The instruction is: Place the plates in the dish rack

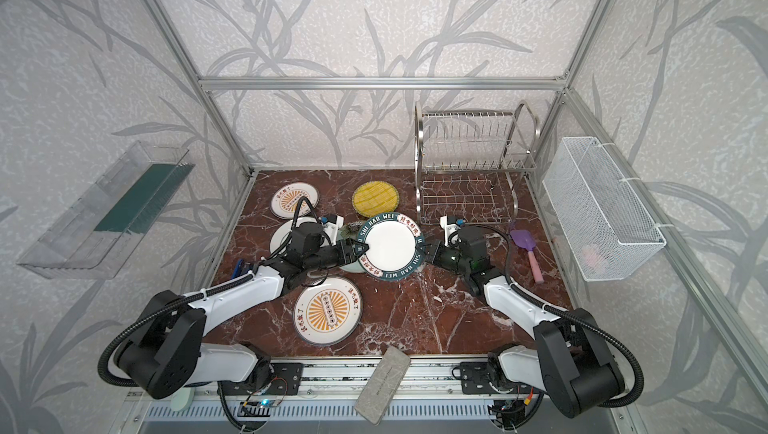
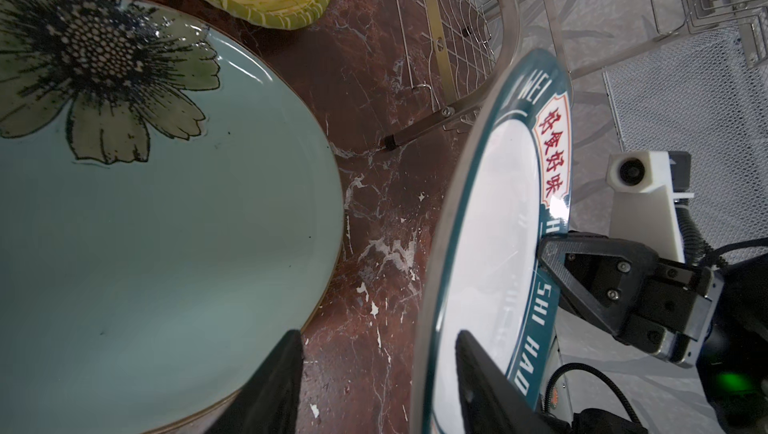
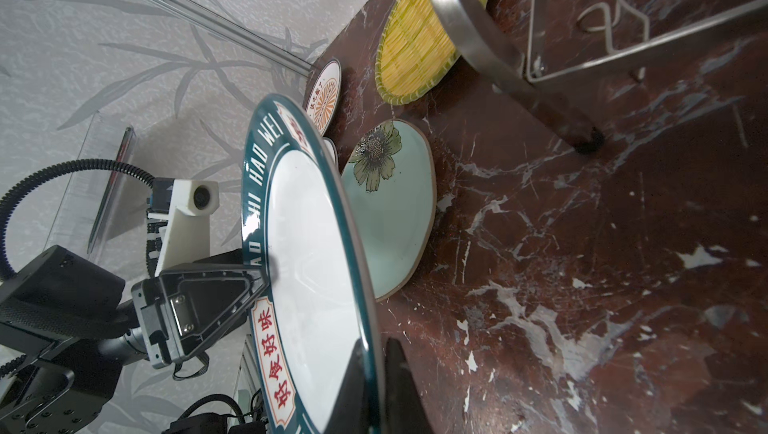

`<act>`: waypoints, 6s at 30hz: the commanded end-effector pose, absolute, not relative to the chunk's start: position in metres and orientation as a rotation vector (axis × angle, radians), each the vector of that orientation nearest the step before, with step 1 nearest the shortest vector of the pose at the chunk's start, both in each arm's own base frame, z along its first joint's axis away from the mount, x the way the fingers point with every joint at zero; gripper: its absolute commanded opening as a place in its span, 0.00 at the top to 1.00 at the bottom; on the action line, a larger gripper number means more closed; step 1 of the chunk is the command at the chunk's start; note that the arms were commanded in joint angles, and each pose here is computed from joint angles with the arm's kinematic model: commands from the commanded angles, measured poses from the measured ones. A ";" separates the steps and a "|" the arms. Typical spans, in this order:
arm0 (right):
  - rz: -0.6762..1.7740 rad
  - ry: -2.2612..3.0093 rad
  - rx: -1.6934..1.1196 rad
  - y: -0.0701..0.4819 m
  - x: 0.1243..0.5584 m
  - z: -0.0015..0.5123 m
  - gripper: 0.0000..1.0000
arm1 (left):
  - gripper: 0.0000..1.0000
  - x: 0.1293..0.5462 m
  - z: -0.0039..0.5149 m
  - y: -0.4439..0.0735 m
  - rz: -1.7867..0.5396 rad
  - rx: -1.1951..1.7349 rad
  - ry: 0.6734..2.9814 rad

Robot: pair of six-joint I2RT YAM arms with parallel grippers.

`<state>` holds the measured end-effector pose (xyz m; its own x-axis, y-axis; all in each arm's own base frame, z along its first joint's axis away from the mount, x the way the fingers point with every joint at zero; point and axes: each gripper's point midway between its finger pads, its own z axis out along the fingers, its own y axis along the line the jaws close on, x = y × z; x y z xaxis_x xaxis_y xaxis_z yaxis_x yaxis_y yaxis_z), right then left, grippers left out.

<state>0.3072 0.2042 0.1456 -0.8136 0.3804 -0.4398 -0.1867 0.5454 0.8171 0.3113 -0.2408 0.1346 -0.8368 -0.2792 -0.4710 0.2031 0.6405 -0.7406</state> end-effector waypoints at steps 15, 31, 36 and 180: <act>1.250 2.092 0.110 0.212 0.316 0.173 0.98 | 0.98 0.313 0.150 -0.265 -1.332 -0.029 2.168; 1.256 2.066 0.135 0.208 0.312 0.174 0.78 | 1.00 0.320 0.176 -0.267 -1.433 -0.072 2.017; 1.290 2.041 0.144 0.212 0.310 0.174 0.70 | 1.00 0.321 0.183 -0.267 -1.462 -0.080 1.968; -0.332 1.805 0.092 -0.060 0.512 0.483 1.00 | 0.66 0.265 0.286 -0.161 -0.580 0.262 2.064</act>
